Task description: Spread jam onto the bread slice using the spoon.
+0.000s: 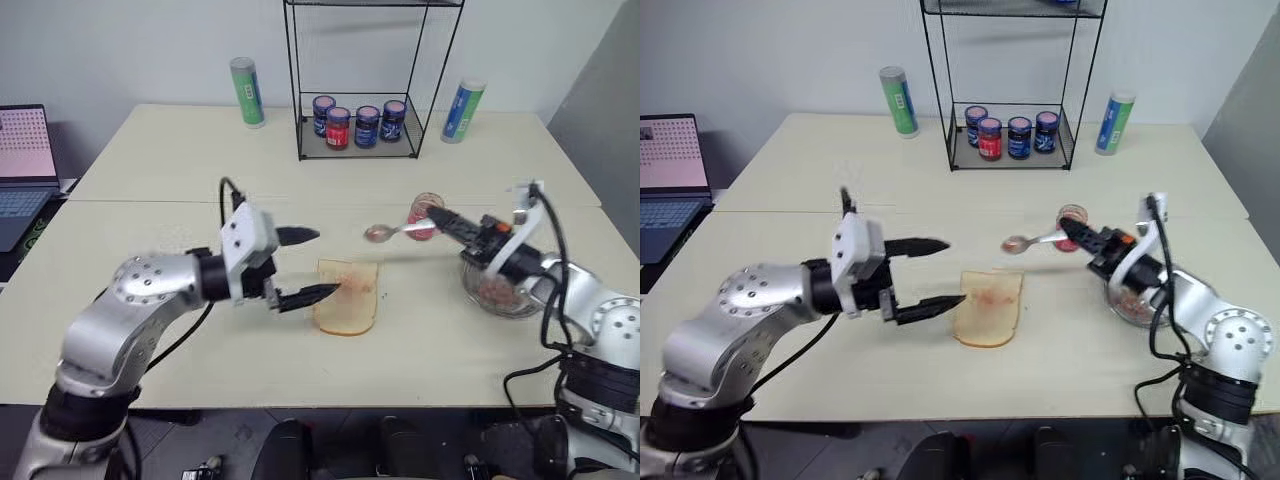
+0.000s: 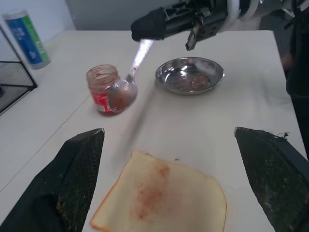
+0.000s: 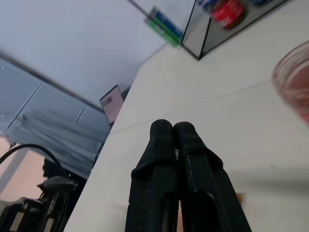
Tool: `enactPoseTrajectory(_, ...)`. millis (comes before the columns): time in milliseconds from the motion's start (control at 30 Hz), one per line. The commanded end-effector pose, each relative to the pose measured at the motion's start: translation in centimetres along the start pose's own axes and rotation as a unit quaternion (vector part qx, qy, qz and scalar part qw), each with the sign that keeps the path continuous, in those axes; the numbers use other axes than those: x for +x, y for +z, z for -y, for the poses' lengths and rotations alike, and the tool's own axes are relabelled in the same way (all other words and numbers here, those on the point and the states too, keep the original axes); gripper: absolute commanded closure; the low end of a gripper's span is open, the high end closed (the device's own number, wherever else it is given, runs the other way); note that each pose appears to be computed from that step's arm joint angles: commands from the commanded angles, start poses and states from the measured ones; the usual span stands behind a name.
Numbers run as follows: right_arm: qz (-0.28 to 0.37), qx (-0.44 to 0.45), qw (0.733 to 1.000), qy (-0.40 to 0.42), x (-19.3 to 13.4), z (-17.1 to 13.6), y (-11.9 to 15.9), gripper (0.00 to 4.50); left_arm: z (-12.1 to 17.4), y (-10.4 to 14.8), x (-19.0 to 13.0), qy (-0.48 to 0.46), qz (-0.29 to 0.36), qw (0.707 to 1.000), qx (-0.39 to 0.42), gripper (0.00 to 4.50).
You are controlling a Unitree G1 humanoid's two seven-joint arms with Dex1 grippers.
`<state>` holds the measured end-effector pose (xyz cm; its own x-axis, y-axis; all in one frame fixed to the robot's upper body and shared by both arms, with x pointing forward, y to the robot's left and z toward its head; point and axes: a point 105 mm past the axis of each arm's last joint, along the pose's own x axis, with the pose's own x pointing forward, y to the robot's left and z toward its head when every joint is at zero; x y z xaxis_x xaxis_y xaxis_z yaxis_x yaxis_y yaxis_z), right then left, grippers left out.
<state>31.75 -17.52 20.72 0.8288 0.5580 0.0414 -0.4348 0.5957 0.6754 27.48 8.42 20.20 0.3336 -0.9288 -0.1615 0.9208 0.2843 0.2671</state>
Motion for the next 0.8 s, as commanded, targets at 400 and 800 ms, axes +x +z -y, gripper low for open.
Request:
enactPoseTrajectory(400,0.021,-0.079,0.969,-0.234,-12.5,9.4,4.7,4.47,2.1,-1.7,10.2,-0.146,0.007,0.983,0.111,0.0)
enactPoseTrajectory(800,0.006,-0.061,0.961,-0.269,-13.1,14.3,4.7,4.47,2.5,-1.1,12.9,-0.148,0.04,0.981,0.117,0.0)
